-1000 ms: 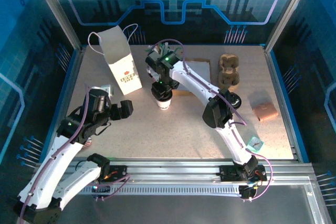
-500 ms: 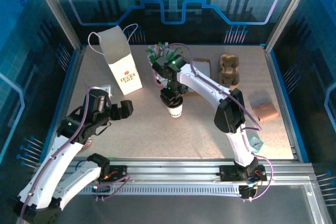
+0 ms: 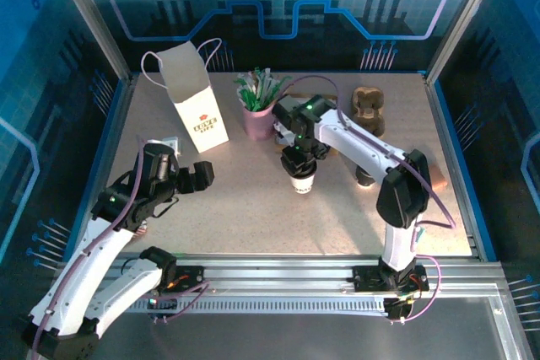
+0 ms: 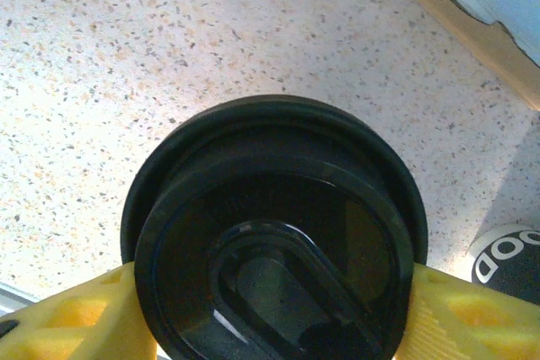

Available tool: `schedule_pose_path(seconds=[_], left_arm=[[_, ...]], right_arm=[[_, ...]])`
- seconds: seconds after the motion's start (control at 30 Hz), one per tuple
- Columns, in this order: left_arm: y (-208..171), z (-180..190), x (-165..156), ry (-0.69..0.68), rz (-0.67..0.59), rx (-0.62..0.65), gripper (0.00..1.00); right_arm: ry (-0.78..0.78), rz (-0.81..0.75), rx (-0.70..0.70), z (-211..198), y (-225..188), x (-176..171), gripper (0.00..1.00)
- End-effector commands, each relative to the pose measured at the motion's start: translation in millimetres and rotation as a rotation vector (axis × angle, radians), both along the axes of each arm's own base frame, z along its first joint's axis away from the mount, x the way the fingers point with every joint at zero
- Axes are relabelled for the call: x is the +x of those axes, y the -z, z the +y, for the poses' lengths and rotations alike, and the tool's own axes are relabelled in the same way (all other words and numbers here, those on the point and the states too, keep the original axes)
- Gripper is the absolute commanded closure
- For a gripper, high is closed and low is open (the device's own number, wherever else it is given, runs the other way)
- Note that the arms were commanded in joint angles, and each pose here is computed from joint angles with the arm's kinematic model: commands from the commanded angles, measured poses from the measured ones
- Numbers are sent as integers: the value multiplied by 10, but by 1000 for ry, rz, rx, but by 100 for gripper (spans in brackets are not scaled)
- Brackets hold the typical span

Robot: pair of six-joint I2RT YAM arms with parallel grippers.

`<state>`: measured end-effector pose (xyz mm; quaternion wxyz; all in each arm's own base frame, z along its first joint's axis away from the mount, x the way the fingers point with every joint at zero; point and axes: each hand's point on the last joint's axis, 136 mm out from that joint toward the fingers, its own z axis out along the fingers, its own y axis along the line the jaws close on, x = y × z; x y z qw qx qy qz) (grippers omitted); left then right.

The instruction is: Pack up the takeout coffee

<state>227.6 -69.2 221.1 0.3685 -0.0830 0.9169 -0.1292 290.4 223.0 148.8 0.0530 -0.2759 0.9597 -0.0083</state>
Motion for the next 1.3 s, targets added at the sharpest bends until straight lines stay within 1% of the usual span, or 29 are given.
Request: schedule_pose_path(seconds=[0.0, 0.2, 0.5, 0.73, 1.27], left_arm=[[20, -4, -2, 21, -3, 6, 1], [23, -15, 5, 24, -2, 3, 1], [41, -18, 8, 25, 7, 5, 1], [68, -51, 10, 33, 21, -8, 1], [64, -148, -20, 58, 48, -54, 1]], right_arm=[[58, -43, 37, -129, -68, 22, 39], [87, -78, 56, -238, -49, -3, 39], [86, -66, 137, -176, 113, -120, 37], [61, -35, 101, -173, 248, -212, 33], [10, -121, 135, -77, -148, -171, 19]])
